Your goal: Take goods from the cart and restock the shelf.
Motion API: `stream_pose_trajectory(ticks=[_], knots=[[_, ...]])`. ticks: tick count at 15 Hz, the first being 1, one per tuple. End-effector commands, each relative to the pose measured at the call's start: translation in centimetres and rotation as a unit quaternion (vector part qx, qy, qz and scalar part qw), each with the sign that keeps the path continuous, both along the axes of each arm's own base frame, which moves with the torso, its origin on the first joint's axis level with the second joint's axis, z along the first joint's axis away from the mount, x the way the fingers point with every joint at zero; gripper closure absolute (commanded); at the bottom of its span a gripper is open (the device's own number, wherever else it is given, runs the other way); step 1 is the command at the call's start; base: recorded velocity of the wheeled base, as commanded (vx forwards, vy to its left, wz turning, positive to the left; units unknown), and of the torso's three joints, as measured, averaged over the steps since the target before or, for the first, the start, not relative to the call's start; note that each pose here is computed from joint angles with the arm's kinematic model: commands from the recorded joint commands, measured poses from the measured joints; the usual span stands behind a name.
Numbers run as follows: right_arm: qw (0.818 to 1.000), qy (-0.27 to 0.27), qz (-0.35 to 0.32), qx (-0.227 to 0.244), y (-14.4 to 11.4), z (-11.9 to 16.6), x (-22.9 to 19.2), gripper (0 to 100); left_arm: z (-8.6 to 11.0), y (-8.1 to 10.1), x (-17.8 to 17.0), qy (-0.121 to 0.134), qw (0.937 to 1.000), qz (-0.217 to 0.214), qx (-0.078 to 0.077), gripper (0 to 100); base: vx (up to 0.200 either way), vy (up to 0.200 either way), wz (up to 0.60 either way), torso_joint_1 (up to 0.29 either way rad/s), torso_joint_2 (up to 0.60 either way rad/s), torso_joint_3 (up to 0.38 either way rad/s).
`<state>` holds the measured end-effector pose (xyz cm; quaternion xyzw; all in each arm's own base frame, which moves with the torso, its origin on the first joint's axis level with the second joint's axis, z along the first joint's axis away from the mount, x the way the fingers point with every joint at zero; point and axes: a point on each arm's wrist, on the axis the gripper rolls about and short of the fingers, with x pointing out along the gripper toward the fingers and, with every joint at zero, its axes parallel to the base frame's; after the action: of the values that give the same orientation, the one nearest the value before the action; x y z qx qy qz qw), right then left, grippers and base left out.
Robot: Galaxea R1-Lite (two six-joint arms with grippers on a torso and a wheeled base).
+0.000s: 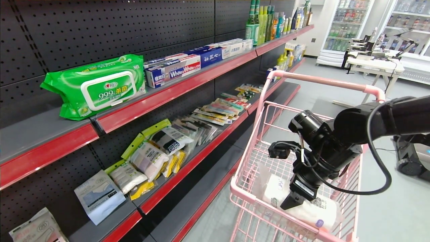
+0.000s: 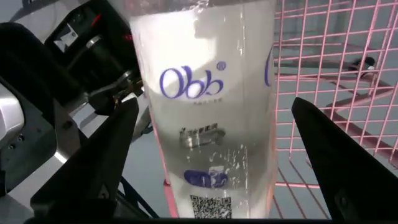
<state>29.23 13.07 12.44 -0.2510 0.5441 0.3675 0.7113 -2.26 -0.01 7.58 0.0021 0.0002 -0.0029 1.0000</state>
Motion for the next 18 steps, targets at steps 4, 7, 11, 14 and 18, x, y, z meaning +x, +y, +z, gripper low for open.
stream_pose_trajectory(ticks=[4, 7, 11, 14, 18], knots=[[1.000, 0.021, -0.002, -0.015, 0.5, -2.2, 1.3, 0, 0.0, 0.0, 0.0, 0.000, 1.0000, 0.000, 0.000, 0, 0.000, 0.000, 0.00, 0.000, 0.00, 0.000], [1.000, 0.021, 0.001, -0.020, 0.7, -2.7, 1.8, 0, 0.0, 0.0, 0.0, 0.000, 1.0000, 0.000, 0.000, 0, 0.000, 0.000, 0.00, 0.000, 0.00, 0.000], [0.998, 0.016, 0.001, -0.053, 1.0, -3.9, 2.7, 0, 0.0, 0.0, 0.0, 0.000, 1.0000, 0.000, 0.000, 0, 0.000, 0.000, 0.00, 0.000, 0.00, 0.000], [0.997, 0.007, 0.008, -0.070, 1.1, -4.5, 3.1, 0, 0.0, 0.0, 0.0, 0.000, 1.0000, 0.001, 0.000, 0, 0.000, 0.000, 0.00, 0.000, 0.00, 0.000], [0.995, 0.002, 0.009, -0.101, 1.1, -5.5, 3.5, 0, 0.0, 0.0, 0.0, 0.000, 1.0000, 0.001, 0.000, 0, 0.000, 0.000, 0.00, 0.000, 0.00, 0.000]])
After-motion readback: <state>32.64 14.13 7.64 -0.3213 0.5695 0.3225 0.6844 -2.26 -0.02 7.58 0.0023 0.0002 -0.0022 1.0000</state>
